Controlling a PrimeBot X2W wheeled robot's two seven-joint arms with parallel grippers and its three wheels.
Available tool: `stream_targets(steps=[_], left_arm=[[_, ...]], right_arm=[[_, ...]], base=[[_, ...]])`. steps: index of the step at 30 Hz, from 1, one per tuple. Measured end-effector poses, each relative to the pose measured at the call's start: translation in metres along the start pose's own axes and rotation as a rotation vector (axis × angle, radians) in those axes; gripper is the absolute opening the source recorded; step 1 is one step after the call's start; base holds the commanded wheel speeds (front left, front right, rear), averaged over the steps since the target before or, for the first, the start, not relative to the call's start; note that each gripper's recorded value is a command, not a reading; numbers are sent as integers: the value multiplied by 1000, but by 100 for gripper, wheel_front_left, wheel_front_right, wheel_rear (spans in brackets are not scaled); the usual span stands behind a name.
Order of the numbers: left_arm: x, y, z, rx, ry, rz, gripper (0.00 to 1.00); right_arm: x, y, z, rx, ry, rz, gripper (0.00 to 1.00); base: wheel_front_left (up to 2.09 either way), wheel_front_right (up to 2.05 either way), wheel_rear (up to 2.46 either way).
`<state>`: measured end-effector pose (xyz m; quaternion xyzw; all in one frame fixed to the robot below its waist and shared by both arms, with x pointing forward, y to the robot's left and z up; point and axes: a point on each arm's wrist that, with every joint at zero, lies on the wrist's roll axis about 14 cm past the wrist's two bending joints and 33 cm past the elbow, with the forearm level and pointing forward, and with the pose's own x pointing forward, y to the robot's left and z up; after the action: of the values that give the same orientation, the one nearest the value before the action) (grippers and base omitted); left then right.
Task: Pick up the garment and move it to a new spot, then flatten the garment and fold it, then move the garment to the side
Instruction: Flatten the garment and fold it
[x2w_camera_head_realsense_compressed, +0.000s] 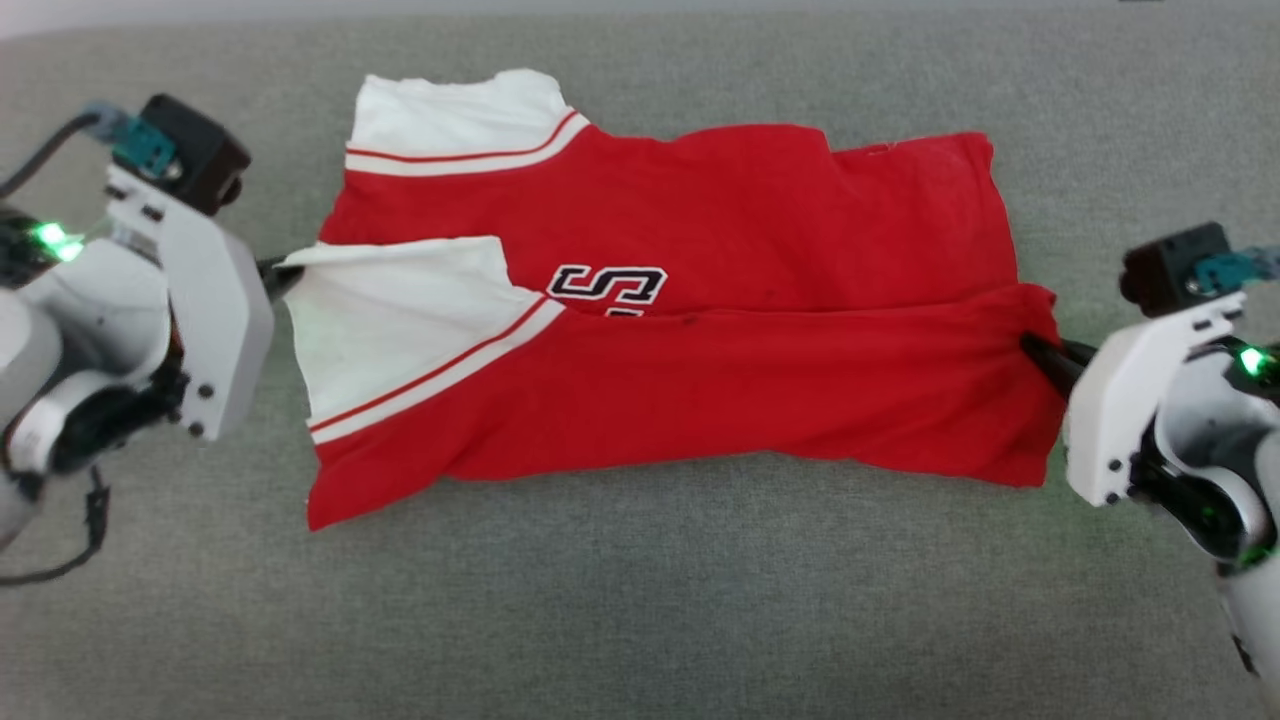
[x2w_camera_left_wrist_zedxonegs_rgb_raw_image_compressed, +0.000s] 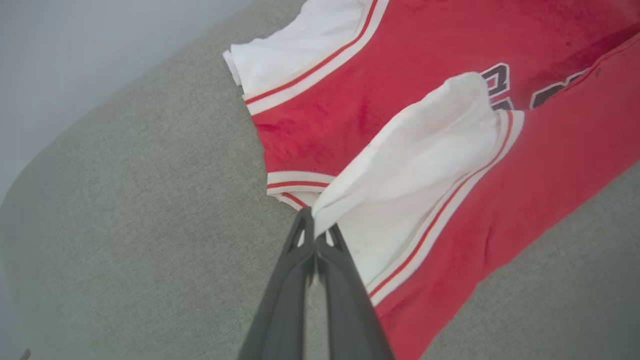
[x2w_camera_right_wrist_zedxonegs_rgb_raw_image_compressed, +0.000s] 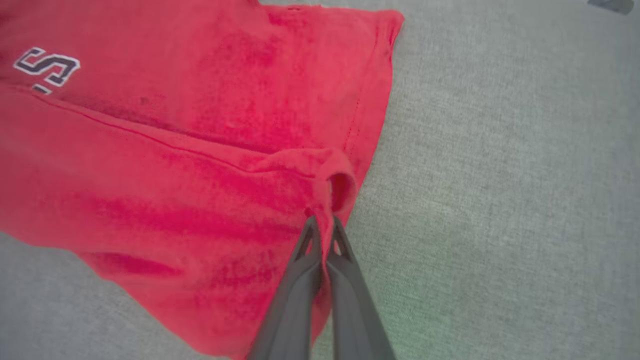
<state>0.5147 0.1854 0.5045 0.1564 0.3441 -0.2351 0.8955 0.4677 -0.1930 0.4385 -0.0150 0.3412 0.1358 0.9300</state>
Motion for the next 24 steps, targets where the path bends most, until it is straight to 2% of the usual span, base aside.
stream_targets(steps=[7, 13, 14, 16, 17, 18, 19, 20, 21, 22, 23, 24], left_arm=[[50, -4, -33, -61, 133, -46, 0], [73, -14, -61, -128, 223, -79, 0], [74, -14, -63, -139, 229, -78, 6], [75, -12, -64, -164, 229, -69, 61], [75, -12, -63, -177, 224, -70, 75], [75, -12, -62, -188, 219, -69, 100], [74, -11, -61, -197, 217, -66, 100], [72, -11, -60, -200, 213, -65, 100], [70, -9, -59, -200, 205, -59, 100], [67, -8, -56, -200, 194, -55, 100], [64, -7, -53, -198, 185, -51, 100], [60, -6, -50, -198, 177, -47, 100]], right_arm=[[26, 2, -17, 0, 85, 8, 0], [34, 1, -21, 2, 116, 9, 0], [35, 2, -22, 3, 125, 12, 0], [37, 2, -22, 0, 138, 15, 0], [37, 2, -21, -2, 139, 13, 0], [37, 2, -21, -2, 140, 13, 0], [37, 2, -21, -3, 143, 13, 4], [37, 2, -20, -6, 141, 11, 28], [36, 2, -19, -8, 142, 10, 44], [35, 2, -19, -9, 141, 11, 78], [34, 3, -17, -17, 138, 11, 100], [32, 3, -14, -21, 130, 10, 100]], base=[[0, 0, 0], [0, 0, 0], [0, 0, 0], [0, 0, 0], [0, 0, 0], [0, 0, 0], [0, 0, 0], [0, 0, 0], [0, 0, 0], [0, 0, 0], [0, 0, 0], [0, 0, 0]])
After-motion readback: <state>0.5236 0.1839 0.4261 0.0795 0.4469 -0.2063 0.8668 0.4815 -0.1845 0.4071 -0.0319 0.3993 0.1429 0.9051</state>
